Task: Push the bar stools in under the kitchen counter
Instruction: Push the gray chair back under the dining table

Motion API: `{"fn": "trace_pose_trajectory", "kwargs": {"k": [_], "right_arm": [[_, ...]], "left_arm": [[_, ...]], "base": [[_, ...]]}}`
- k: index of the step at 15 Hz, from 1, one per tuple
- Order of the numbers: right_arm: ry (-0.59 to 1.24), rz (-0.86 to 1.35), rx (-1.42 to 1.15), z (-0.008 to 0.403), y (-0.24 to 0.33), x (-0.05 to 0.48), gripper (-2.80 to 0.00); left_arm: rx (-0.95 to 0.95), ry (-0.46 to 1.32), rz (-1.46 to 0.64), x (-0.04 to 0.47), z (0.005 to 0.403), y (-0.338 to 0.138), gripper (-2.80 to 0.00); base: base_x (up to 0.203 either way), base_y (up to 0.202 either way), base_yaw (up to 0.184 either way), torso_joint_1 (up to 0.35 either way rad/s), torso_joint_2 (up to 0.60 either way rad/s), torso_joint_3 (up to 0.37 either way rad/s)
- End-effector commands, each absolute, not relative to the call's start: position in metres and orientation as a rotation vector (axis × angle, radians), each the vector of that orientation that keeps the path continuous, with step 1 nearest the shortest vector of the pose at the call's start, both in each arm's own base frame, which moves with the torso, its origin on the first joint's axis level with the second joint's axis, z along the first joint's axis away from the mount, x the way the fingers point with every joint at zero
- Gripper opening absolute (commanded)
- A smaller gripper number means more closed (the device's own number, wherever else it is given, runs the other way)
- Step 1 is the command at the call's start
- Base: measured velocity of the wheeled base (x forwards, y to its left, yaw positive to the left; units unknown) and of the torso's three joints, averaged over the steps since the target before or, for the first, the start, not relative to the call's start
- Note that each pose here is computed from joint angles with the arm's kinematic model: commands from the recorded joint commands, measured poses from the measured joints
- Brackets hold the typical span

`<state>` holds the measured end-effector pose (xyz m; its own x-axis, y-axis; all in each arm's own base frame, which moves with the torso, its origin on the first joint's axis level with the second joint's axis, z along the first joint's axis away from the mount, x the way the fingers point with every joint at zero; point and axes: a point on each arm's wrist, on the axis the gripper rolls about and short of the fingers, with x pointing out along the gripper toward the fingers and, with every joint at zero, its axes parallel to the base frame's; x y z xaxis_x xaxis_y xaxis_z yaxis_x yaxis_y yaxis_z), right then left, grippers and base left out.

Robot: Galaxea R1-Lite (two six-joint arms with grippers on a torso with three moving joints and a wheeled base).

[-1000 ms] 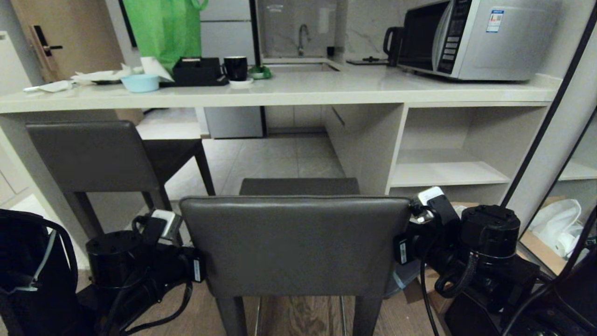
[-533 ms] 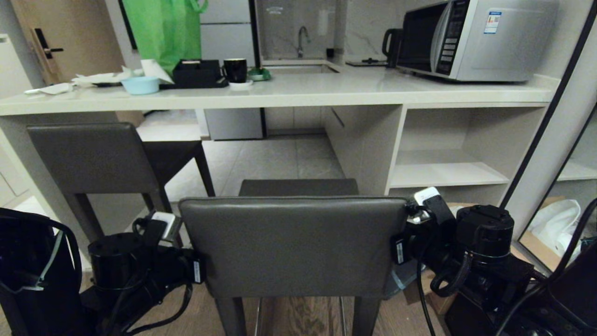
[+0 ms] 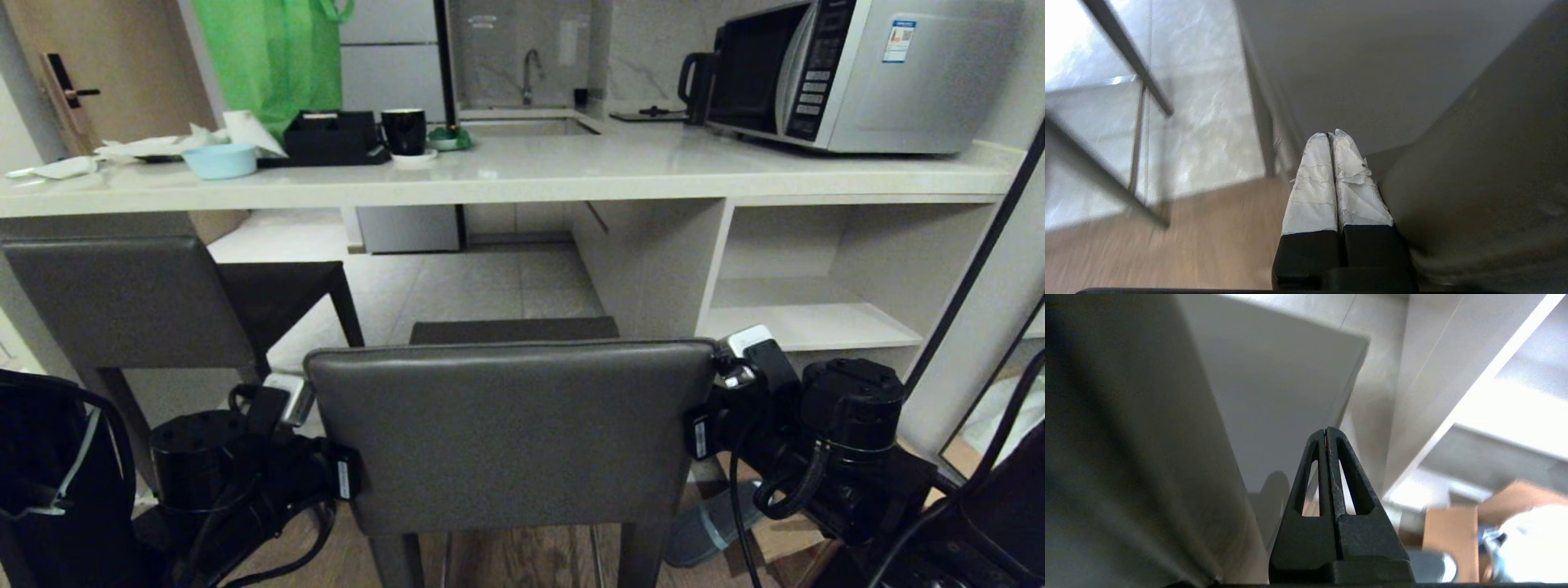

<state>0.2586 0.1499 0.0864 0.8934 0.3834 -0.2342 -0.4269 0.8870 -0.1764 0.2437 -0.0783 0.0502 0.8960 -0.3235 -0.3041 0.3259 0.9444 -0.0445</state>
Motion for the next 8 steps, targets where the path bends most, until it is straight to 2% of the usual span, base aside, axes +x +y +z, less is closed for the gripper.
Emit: {"fn": "trace_pose_trajectory", "kwargs": {"k": [1,5,8], "right_arm": [[0.204,0.433,-0.235,0.0833,0.1514,0.2580,-2.80],[0.198,0.433,-0.233,0.0839,0.1511,0.2573,-2.80],[0.197,0.446,-0.234,0.0811,0.1518,0.2512,-2.80]], "left_arm": [[0.009,0.315,-0.334,0.2438,0.0494,-0.0788,-2.80],[0.009,0.314,-0.335,0.2425,0.0502,-0.0792,-2.80],[0.010,0.330,-0.336,0.2355,0.0501,-0.0772,-2.80]], "base": [[0.171,0.000,0.000,-0.002,-0.01,-0.002],[0.166,0.000,0.000,0.000,0.00,0.006],[0.030,0.000,0.001,0.001,0.00,-0.001]]}}
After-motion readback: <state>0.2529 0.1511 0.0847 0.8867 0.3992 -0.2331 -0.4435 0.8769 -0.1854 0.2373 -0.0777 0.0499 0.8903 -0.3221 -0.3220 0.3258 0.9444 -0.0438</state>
